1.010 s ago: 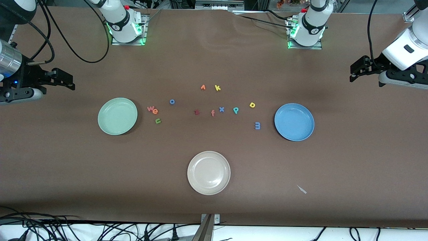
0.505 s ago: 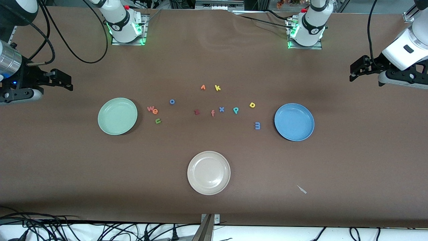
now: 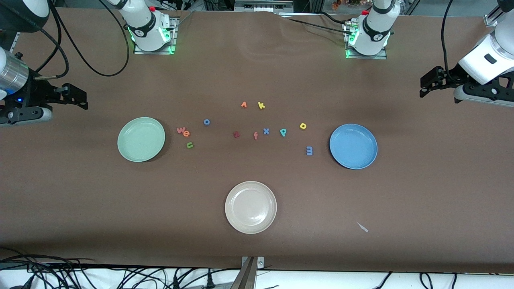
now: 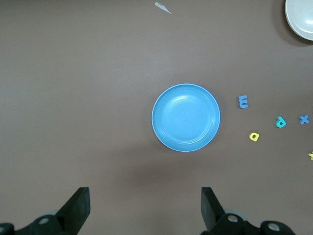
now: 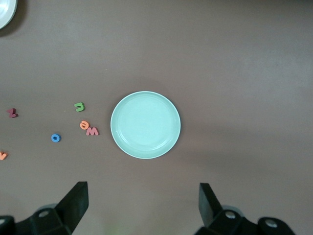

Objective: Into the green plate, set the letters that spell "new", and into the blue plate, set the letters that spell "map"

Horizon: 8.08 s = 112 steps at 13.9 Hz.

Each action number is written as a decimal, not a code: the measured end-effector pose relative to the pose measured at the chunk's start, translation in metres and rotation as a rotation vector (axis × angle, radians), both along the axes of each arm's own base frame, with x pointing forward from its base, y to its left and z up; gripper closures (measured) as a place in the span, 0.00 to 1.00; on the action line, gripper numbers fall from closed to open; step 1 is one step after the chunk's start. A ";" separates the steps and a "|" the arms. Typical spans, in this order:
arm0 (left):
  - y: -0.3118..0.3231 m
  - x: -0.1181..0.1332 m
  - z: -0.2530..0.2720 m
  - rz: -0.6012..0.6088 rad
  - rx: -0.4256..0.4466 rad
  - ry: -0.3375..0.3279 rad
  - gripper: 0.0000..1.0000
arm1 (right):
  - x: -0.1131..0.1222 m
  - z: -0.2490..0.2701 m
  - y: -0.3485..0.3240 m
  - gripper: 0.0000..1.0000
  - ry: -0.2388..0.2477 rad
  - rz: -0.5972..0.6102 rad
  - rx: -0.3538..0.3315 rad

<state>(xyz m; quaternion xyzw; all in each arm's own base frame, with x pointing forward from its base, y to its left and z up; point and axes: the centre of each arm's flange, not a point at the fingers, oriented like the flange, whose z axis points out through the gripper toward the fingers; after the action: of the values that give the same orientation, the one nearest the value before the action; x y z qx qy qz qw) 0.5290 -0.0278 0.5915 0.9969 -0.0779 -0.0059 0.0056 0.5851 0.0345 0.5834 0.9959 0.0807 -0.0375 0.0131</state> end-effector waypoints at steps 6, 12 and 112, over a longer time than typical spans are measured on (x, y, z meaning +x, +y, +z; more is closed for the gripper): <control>0.000 0.000 0.000 0.000 0.000 0.000 0.00 | 0.000 0.000 0.000 0.00 0.000 0.000 0.000; -0.001 -0.001 -0.002 -0.001 0.001 0.012 0.00 | 0.000 0.000 0.000 0.00 0.000 0.001 0.000; -0.258 0.118 -0.360 -0.063 0.035 0.231 0.00 | 0.008 0.000 0.025 0.00 -0.053 0.034 0.042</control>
<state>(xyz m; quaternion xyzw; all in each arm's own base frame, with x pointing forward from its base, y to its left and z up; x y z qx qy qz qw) 0.6473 -0.2858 0.2313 0.9866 -0.1078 -0.1224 -0.0030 0.5927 0.0598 0.5839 0.9951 0.0982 -0.0091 -0.0049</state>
